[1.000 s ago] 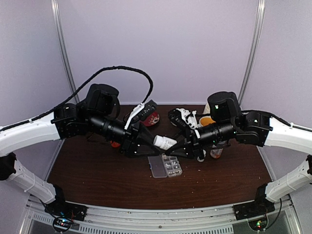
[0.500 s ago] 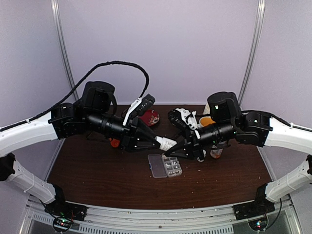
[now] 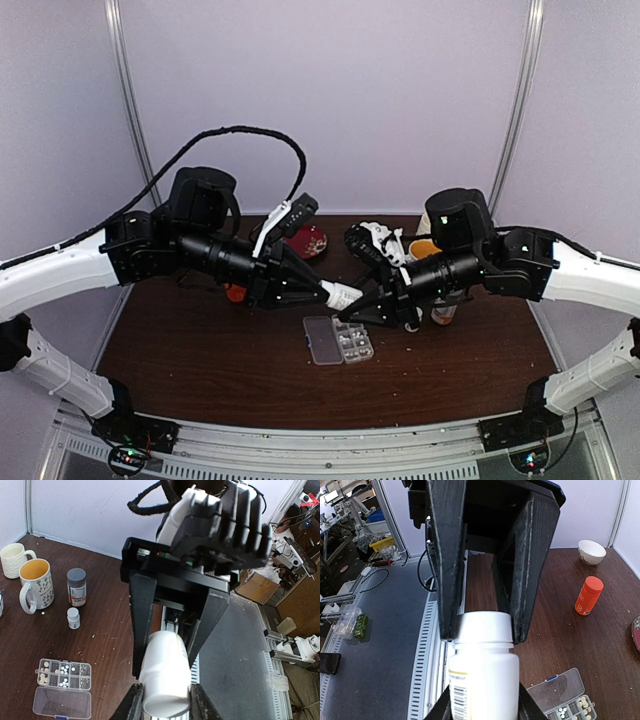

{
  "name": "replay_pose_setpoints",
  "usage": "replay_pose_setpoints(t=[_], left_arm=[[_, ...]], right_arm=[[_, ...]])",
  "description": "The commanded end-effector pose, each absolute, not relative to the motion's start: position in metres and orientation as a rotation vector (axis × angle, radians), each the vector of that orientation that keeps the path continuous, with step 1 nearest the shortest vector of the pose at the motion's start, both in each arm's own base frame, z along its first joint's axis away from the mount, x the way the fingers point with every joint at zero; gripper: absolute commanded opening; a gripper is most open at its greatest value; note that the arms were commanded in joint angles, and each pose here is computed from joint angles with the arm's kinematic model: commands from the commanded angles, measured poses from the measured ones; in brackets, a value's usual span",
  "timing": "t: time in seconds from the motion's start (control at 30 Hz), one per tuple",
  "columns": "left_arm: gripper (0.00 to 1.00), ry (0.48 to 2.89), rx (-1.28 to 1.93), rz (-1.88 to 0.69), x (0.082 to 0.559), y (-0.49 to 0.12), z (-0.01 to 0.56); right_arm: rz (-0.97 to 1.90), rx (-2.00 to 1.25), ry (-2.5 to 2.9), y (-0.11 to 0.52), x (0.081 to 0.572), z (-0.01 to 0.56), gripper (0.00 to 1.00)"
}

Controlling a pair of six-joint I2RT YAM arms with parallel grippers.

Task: Sort the pills into containers
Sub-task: Screw the lid of the pill bottle onto the pill bottle.

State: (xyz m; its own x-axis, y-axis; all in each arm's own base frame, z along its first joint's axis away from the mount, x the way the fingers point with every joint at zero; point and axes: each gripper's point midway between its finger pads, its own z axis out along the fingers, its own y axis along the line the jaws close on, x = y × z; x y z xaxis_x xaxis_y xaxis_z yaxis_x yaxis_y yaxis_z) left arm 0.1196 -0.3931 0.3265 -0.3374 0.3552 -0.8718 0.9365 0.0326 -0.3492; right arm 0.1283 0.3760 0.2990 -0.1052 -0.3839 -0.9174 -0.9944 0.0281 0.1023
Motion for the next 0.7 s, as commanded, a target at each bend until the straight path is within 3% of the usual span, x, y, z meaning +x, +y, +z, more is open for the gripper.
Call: replay_pose_setpoints(t=[0.0,0.27,0.57,0.67], left_arm=[[0.07,1.708,1.328,-1.316,0.117,-0.398,0.332],[0.00,1.714,1.309,-1.313,0.119,-0.396,0.335],[0.00,1.718,1.306,-1.318,0.119,-0.396,0.335],[0.00,1.725,1.307,-1.326,0.118,-0.397,0.335]], right_arm=[[1.071,-1.403,1.570,0.378,0.133,0.307,0.03],[1.046,-1.394,1.553,0.372,0.133,0.304,0.61],[1.037,-1.391,1.558,0.360,0.127,0.296,0.82],[1.027,-1.379,1.555,0.354,0.125,0.292,0.84]])
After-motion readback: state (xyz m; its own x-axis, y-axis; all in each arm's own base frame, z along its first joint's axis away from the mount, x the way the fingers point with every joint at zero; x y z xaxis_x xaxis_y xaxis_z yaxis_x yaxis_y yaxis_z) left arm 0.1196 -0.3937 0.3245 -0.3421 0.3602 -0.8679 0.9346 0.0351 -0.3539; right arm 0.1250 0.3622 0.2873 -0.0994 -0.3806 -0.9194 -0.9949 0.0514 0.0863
